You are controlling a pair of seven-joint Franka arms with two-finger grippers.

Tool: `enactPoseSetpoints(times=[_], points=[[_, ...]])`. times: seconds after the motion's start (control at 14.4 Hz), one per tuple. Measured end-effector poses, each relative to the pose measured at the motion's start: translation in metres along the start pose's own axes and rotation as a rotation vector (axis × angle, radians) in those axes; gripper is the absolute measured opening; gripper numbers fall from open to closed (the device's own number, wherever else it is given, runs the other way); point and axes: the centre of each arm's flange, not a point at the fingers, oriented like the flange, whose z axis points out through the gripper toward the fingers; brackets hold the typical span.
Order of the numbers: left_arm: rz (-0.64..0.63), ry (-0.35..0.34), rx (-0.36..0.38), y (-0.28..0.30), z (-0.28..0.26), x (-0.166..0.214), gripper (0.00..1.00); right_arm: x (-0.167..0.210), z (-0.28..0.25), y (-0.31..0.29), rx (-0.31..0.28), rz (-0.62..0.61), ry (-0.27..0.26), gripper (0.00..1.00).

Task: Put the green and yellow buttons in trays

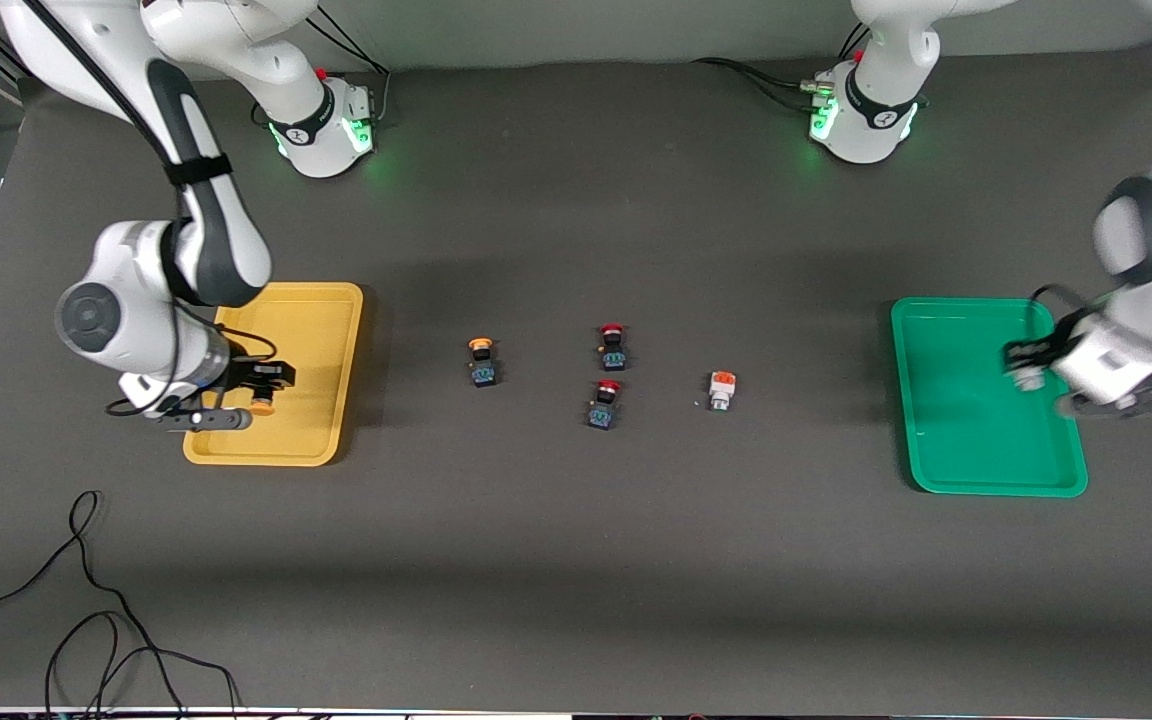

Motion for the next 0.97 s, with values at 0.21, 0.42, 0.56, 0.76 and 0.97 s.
enactPoseSetpoints(times=[0.21,0.42,0.56,0.76,0.97], points=[[0.030,-0.015,-0.012,0.016,0.092,0.014,0.41,-0.006,0.041,-0.002,-0.035,-0.011,0.007,0.43],[0.036,-0.021,-0.008,0.015,0.105,0.019,0.46,-0.007,0.055,-0.004,-0.049,-0.018,-0.006,0.48],[0.033,-0.030,-0.003,0.011,0.081,0.025,0.67,-0.006,0.051,-0.006,-0.045,-0.020,-0.016,0.54],[0.049,-0.094,0.009,-0.003,-0.015,0.032,0.98,-0.004,0.023,-0.012,-0.018,-0.024,-0.060,0.82],[0.054,-0.066,0.018,-0.012,-0.123,0.027,1.00,0.001,-0.039,-0.021,0.033,0.008,-0.097,1.00]])
